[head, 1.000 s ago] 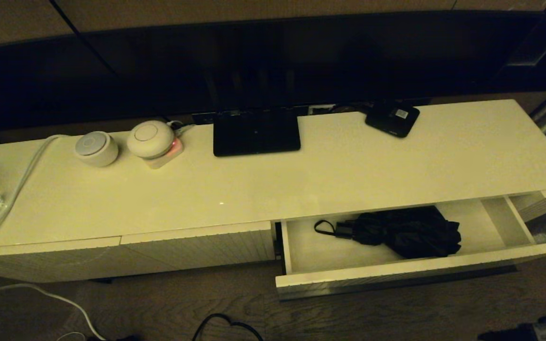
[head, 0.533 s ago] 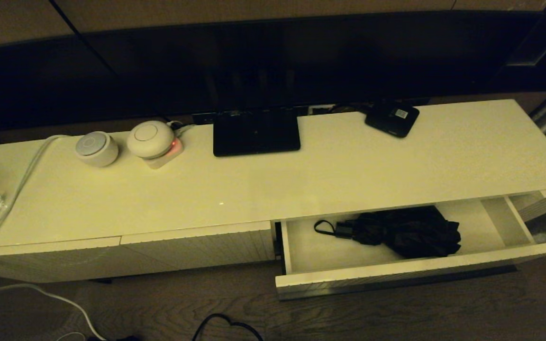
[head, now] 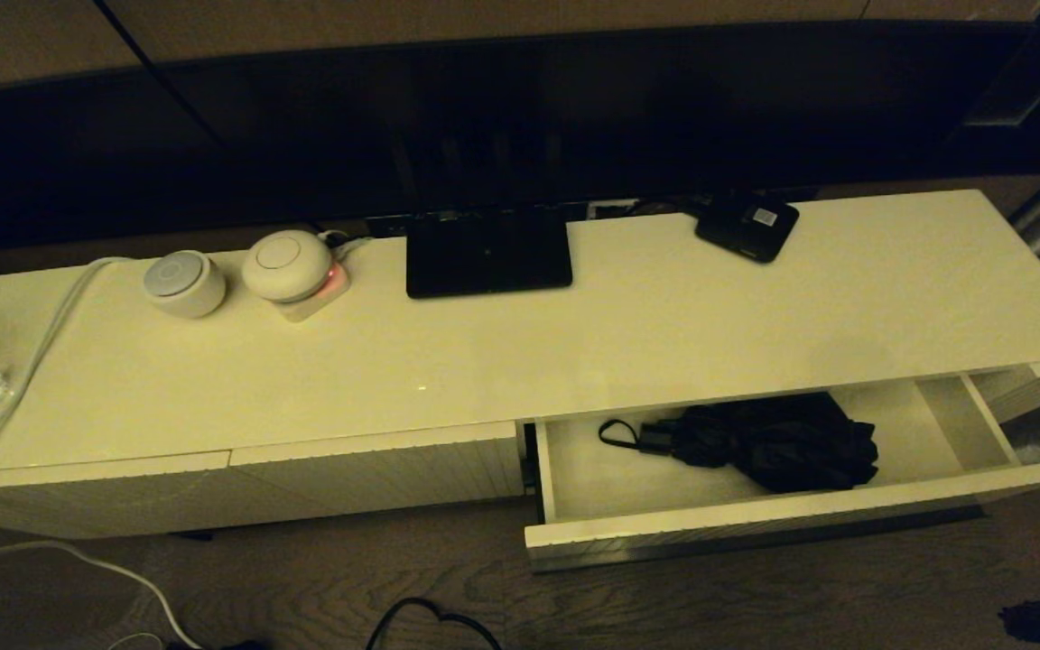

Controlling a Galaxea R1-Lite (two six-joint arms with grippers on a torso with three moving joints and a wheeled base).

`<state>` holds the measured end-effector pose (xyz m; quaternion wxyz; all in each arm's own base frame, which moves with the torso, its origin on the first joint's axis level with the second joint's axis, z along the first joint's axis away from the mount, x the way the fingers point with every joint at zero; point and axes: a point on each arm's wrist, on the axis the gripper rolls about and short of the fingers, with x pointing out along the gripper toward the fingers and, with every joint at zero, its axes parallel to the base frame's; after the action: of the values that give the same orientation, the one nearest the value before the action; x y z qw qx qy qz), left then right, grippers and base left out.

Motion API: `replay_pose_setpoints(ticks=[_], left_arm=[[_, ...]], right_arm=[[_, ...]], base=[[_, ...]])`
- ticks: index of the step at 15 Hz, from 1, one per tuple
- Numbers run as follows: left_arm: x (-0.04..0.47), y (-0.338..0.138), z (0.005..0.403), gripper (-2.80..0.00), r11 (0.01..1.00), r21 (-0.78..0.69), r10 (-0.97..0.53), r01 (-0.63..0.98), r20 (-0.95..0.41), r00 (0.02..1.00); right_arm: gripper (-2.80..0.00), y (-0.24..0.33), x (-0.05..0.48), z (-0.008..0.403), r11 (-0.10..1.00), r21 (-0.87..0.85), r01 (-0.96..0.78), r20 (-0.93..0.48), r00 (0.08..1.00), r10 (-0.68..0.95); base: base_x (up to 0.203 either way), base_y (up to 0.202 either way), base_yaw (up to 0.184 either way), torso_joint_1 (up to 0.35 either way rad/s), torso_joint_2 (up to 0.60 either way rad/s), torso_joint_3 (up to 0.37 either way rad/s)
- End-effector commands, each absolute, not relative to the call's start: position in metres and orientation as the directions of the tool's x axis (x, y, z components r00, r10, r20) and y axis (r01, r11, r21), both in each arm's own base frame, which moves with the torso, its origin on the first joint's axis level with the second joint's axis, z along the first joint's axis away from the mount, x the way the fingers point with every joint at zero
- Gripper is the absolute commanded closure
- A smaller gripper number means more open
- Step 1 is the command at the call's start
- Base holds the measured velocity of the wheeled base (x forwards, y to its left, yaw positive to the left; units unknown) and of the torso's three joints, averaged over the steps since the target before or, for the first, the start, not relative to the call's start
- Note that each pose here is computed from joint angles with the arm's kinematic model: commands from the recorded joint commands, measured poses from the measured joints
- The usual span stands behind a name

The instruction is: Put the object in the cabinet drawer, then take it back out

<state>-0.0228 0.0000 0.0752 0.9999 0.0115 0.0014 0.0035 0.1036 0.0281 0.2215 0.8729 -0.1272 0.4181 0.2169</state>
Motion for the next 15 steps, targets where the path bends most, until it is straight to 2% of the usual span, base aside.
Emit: replay_pose_setpoints(ticks=[1,5,9,12,15], left_arm=[[-0.023,0.000,0.074,0.00,1.000,0.023,0.008,-0.008,-0.006,1.000],[-0.023,0.000,0.074,0.00,1.000,0.023,0.008,-0.008,-0.006,1.000],[-0.023,0.000,0.074,0.00,1.000,0.023,0.008,-0.008,-0.006,1.000],[-0.023,0.000,0.074,0.00,1.000,0.023,0.008,-0.008,-0.006,1.000],[-0.023,0.000,0.074,0.00,1.000,0.023,0.008,-0.008,-0.006,1.000]], right_arm=[[0.00,0.035,0.133,0.215,0.918,0.057,-0.392,-0.838,0.482,0.257],[0.00,0.054,0.182,0.208,0.961,0.182,-0.210,-0.880,0.401,0.254],[0.00,0.070,0.230,0.209,0.967,0.233,-0.103,-0.886,0.388,0.255],[0.00,0.076,0.247,0.207,0.971,0.221,-0.088,-0.889,0.392,0.237],[0.00,0.081,0.266,0.195,0.990,0.128,-0.054,-0.889,0.436,0.139]], base=[[0.000,0.000,0.000,0.000,0.00,0.000],[0.000,0.000,0.000,0.000,0.00,0.000],[0.000,0.000,0.000,0.000,0.00,0.000],[0.000,0.000,0.000,0.000,0.00,0.000],[0.000,0.000,0.000,0.000,0.00,0.000]])
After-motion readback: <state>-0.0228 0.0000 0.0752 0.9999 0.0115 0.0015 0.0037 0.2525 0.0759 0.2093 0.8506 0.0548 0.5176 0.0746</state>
